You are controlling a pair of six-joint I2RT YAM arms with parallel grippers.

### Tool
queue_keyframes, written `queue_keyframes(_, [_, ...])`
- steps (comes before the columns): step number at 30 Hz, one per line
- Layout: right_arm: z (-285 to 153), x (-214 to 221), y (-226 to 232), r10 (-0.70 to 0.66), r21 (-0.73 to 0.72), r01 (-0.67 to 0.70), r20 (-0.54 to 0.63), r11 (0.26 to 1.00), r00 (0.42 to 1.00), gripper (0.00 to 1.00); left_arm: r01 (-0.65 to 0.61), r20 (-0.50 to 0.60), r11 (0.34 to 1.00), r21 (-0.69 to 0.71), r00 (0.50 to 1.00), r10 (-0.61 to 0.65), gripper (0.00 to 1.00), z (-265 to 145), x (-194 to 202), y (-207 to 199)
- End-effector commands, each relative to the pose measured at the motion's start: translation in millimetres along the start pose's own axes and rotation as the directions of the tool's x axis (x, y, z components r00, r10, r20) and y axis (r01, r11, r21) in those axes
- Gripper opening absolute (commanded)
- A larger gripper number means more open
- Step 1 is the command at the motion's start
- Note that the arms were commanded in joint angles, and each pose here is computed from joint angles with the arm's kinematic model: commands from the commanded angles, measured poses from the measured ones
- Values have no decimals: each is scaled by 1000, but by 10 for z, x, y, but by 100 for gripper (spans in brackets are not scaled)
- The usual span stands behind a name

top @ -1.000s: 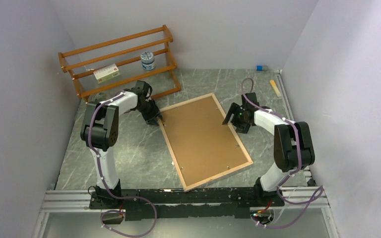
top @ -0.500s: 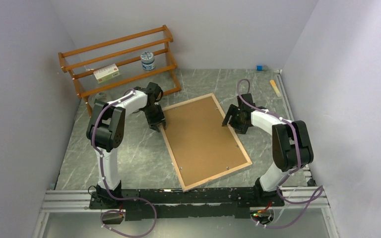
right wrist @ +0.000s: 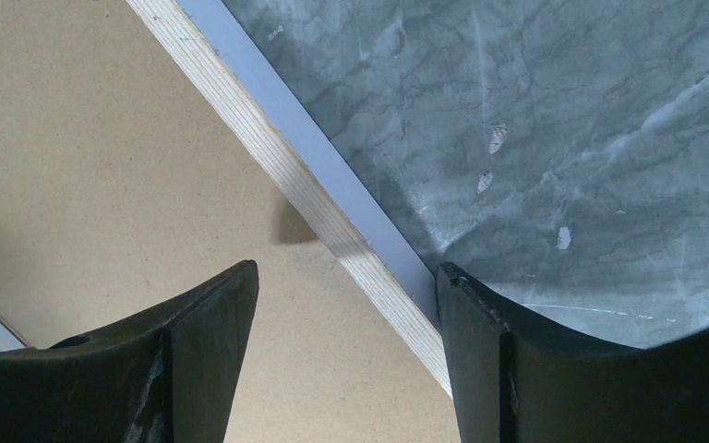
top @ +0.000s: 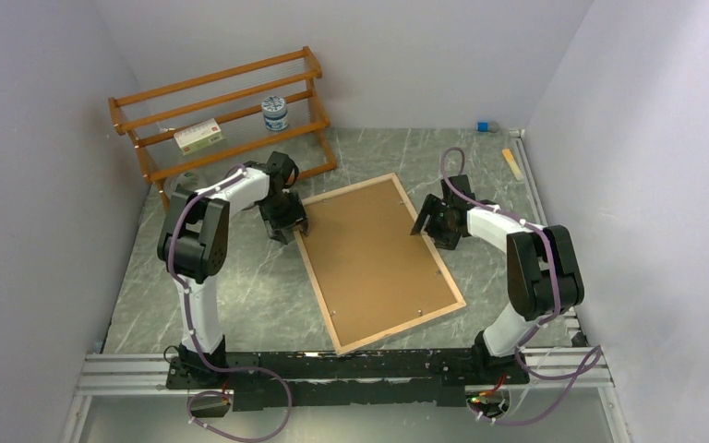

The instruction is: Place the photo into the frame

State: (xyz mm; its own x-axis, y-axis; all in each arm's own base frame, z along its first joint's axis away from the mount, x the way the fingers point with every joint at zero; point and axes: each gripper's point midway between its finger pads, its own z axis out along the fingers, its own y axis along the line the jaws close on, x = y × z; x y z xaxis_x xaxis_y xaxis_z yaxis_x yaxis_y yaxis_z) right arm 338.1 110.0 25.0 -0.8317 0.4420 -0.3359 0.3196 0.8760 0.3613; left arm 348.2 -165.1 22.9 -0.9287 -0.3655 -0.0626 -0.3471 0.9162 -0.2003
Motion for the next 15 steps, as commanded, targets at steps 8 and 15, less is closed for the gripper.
queue_keyframes(8, [13, 254, -9, 22, -13, -23, -63, 1000, 998, 73, 70, 115, 997, 13, 991, -71, 56, -77, -355, -12])
queue_keyframes(15, [34, 298, -15, 22, -15, -23, -82, 1000, 996, 73, -12, 50, 1000, 9, 999, 12, 38, 11, -170, 26])
